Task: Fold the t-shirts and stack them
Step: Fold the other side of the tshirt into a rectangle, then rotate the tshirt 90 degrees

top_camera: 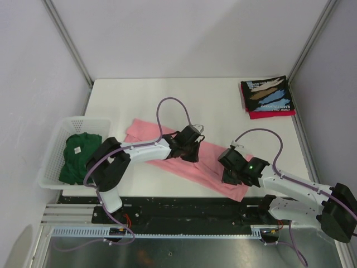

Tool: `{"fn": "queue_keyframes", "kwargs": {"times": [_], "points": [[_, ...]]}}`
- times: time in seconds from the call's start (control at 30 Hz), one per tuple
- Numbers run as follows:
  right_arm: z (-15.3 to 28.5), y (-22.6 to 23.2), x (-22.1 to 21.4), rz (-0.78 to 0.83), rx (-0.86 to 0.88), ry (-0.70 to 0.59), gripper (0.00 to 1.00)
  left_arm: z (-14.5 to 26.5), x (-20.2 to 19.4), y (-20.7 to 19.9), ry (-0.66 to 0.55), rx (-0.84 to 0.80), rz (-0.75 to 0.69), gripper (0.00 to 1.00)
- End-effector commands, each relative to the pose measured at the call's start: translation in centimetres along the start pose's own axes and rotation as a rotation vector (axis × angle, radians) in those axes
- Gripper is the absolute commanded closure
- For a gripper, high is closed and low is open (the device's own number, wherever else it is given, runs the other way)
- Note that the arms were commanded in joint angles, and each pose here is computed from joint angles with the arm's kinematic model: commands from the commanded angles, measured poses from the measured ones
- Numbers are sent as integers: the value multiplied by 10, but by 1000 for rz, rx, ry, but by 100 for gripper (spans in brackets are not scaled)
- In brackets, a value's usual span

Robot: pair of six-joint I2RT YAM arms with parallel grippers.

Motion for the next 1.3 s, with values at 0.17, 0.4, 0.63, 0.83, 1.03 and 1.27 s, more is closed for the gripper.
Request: {"fn": "queue_keyframes", "kwargs": {"times": [0.17, 0.4, 0.63, 0.83, 1.03, 1.27], "points": [[-1, -8, 11, -13, -63, -84, 91, -3, 13, -4, -24, -7, -26, 87], [-9, -10, 5, -15, -74, -62, 80, 0, 22, -3, -52, 13, -45, 68], [1, -13, 12, -44, -42, -84, 72, 25, 44, -2, -131, 29, -52, 44], [21, -12, 19, -117, 52, -117, 71, 39, 34, -24, -98, -99, -67, 58], [21, 0, 18, -148, 122, -94, 73, 20, 8, -49, 10, -195, -89, 75], [-14, 1, -15, -181, 166, 41, 75, -7, -19, -39, 91, -151, -56, 82]]}}
Point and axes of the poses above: each gripper's point midway between its finger pads, its own z axis back along the fingers, its own y axis along the line the jaws close on, x = y × z, the point moved 6 cm from there along z, back along the fingers, and after that the axes turned 5 degrees about -z, right-handed, at the moved point
